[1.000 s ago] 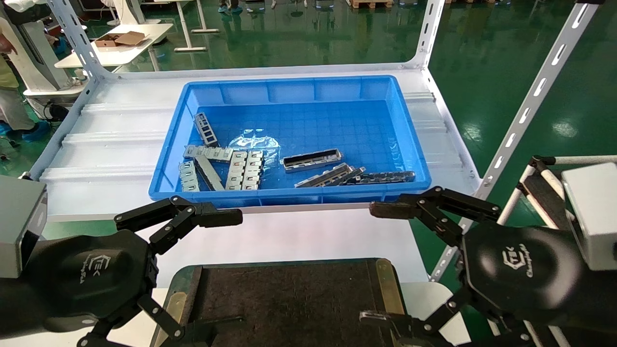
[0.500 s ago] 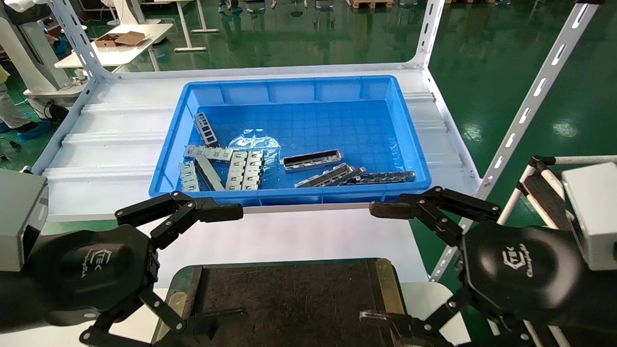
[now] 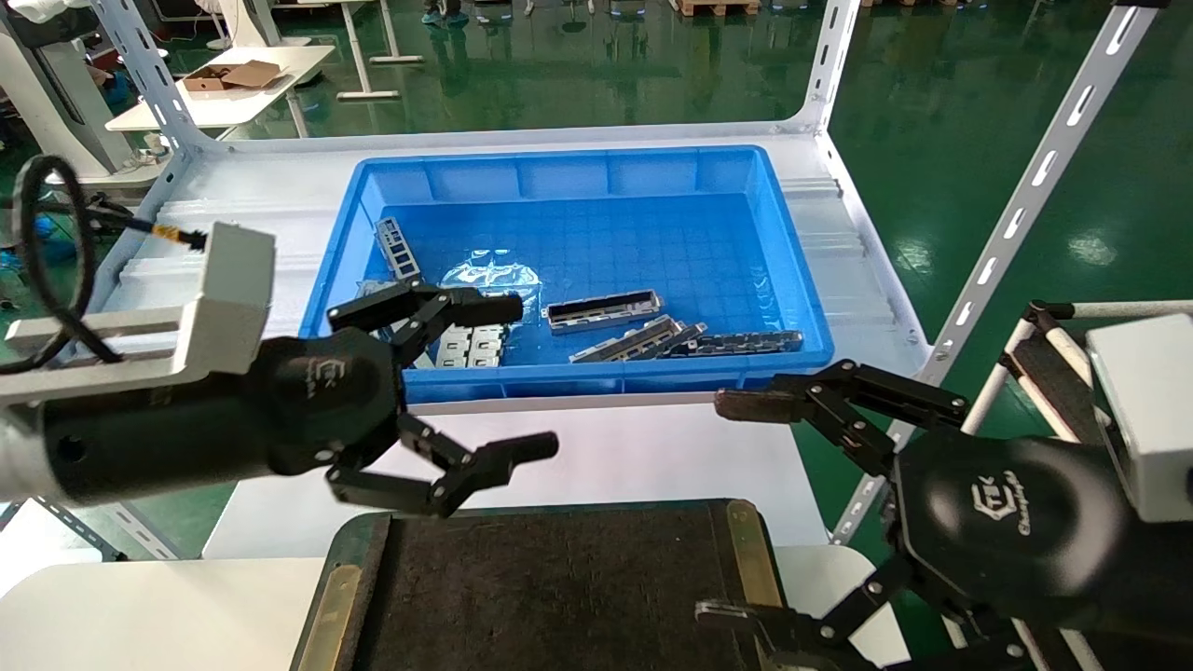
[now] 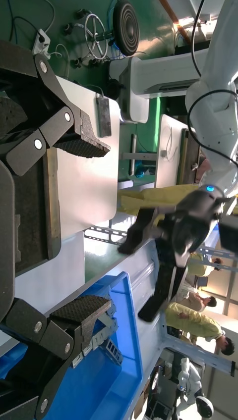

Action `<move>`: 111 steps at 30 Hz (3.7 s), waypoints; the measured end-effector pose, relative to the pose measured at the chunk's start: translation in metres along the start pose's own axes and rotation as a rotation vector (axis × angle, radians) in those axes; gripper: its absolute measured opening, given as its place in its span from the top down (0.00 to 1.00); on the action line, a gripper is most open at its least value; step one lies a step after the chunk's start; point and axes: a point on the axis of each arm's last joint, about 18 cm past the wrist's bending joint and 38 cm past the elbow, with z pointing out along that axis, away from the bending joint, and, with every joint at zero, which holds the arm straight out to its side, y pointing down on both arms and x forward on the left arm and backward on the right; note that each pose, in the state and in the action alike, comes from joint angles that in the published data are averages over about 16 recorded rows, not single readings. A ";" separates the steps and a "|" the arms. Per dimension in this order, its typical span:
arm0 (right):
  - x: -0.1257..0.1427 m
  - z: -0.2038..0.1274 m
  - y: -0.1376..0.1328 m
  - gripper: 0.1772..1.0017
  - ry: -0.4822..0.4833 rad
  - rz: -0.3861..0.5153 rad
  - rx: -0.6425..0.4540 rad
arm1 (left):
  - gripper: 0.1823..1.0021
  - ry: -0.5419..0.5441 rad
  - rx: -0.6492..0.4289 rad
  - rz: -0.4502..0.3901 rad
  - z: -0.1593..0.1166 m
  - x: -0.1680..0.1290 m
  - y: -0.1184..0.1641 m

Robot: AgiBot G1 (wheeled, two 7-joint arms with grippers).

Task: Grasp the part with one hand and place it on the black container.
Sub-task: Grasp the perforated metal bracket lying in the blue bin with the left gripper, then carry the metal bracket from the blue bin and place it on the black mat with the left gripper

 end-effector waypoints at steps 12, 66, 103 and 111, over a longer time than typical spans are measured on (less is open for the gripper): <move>0.000 0.000 0.000 0.00 0.000 0.000 0.000 | 0.00 -0.107 -0.078 0.021 0.051 -0.068 0.019; 0.000 0.000 0.000 0.00 0.000 0.000 0.000 | 0.00 -0.490 -0.403 0.021 0.138 -0.143 0.107; 0.000 0.000 0.000 0.32 0.000 0.000 0.000 | 0.53 -0.501 -0.438 -0.014 0.141 -0.137 0.122; 0.000 0.000 0.000 0.55 0.000 0.000 0.000 | 0.72 -0.508 -0.441 -0.021 0.141 -0.137 0.124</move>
